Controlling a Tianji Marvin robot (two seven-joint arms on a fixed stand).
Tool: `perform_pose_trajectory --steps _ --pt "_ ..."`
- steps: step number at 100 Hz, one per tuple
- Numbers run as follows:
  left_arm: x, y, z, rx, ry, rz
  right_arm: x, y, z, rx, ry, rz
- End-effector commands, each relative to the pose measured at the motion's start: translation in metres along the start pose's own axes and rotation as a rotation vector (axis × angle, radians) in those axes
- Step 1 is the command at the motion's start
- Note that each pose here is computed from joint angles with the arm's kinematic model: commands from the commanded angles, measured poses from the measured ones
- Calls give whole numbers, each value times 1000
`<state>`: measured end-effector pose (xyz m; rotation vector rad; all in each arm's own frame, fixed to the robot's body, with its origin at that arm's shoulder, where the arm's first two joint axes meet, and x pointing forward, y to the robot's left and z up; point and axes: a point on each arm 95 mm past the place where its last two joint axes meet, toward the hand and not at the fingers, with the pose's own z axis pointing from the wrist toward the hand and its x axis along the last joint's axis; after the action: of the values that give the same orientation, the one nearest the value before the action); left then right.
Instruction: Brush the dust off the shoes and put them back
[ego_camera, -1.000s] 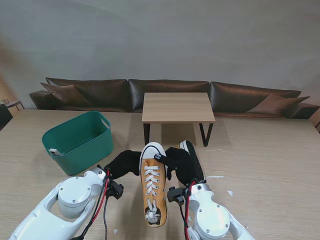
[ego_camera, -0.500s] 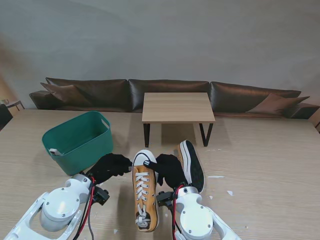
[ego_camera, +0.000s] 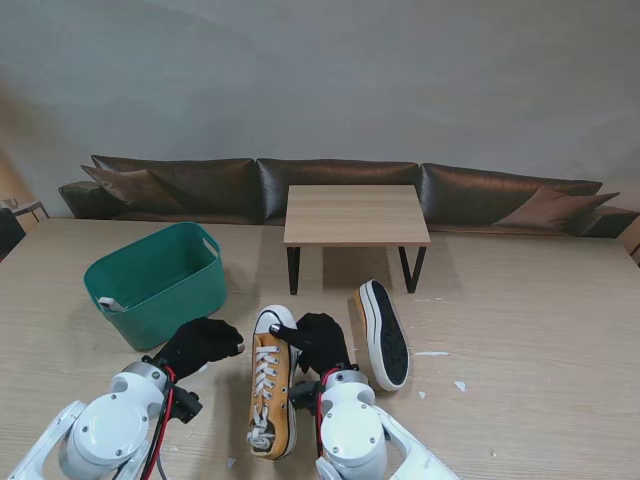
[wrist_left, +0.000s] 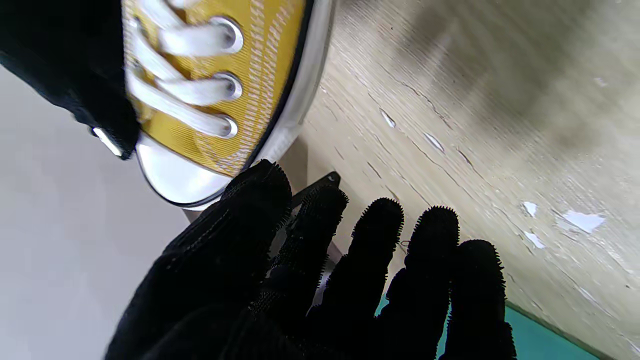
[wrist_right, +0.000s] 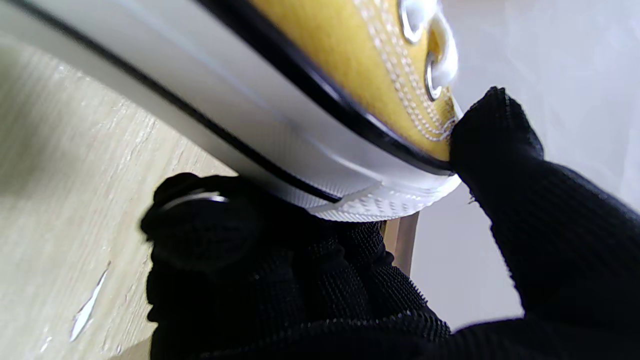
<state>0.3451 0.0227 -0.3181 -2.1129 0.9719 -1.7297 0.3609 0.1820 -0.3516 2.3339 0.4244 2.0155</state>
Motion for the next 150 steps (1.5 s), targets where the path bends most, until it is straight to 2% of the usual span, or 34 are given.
perform_pose_trajectory --steps 1,34,65,80,108,150 --pt "1 2 -4 -11 0 -3 11 -12 5 21 9 9" --pt "-3 2 -12 10 -17 -2 11 -30 28 11 -59 -66" --pt "-5 5 -12 7 -34 -10 2 -32 47 -21 -120 -170" --pt "-6 7 -10 -6 -47 -16 -2 -33 54 -41 -148 -251" --pt "-6 9 -5 -20 -45 -23 -4 -38 58 -111 -194 -366" --pt "-9 10 -4 -41 -40 -25 -5 -37 55 -143 -251 -468"
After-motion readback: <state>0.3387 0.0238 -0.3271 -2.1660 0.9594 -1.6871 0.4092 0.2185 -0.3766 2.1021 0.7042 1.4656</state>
